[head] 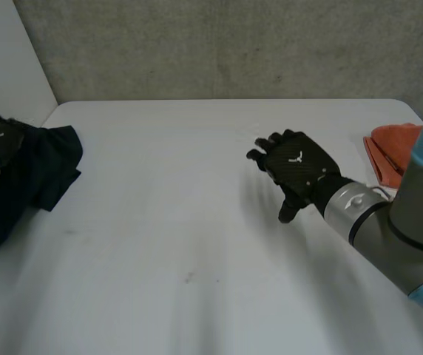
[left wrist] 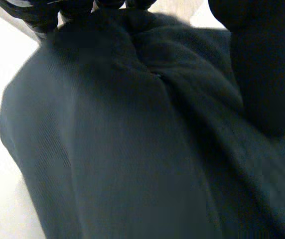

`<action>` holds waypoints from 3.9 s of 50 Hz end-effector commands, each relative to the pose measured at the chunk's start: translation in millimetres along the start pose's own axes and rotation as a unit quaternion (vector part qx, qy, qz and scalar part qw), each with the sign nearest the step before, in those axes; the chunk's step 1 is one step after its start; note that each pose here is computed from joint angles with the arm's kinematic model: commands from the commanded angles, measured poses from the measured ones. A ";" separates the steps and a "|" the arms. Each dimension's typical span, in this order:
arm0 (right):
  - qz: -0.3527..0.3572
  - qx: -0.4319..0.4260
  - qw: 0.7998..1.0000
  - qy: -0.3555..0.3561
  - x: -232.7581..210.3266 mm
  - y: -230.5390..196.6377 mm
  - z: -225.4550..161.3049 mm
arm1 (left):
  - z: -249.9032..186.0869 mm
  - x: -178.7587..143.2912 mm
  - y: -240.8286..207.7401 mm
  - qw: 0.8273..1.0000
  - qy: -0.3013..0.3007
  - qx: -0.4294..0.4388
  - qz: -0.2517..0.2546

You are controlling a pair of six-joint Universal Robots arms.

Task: Fold the laundry.

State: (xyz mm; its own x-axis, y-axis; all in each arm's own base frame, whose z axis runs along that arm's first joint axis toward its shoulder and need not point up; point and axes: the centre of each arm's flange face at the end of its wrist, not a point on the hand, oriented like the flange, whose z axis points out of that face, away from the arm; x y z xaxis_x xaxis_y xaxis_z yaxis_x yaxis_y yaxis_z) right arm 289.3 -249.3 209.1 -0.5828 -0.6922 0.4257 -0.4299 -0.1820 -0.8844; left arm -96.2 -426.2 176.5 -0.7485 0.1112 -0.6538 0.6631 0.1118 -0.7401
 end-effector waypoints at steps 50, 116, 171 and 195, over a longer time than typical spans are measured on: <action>0.024 -0.049 0.998 0.030 28.5 -5.1 -8.9 | -175.9 93.6 -114.5 0.953 0.211 0.009 -0.216; 0.096 -0.112 0.982 0.119 90.5 13.0 -14.7 | -294.2 252.6 -189.5 0.821 0.490 0.237 -0.173; -0.081 -0.096 0.992 -0.017 -88.9 13.7 -48.1 | -212.1 139.5 -34.1 0.897 0.268 -0.154 -0.317; -0.057 -0.042 0.993 0.098 -10.9 -19.8 -50.5 | -193.1 189.9 -111.7 0.897 0.277 -0.019 -0.344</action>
State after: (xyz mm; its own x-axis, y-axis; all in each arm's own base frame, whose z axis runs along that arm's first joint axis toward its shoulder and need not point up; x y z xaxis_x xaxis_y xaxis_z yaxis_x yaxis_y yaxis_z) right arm 275.7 -193.7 213.1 -0.6171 -0.5569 0.5559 -0.5787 -0.1574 -0.8002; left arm -308.2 -214.3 138.2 -0.8187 0.5359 0.2064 0.0881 0.4723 -0.8770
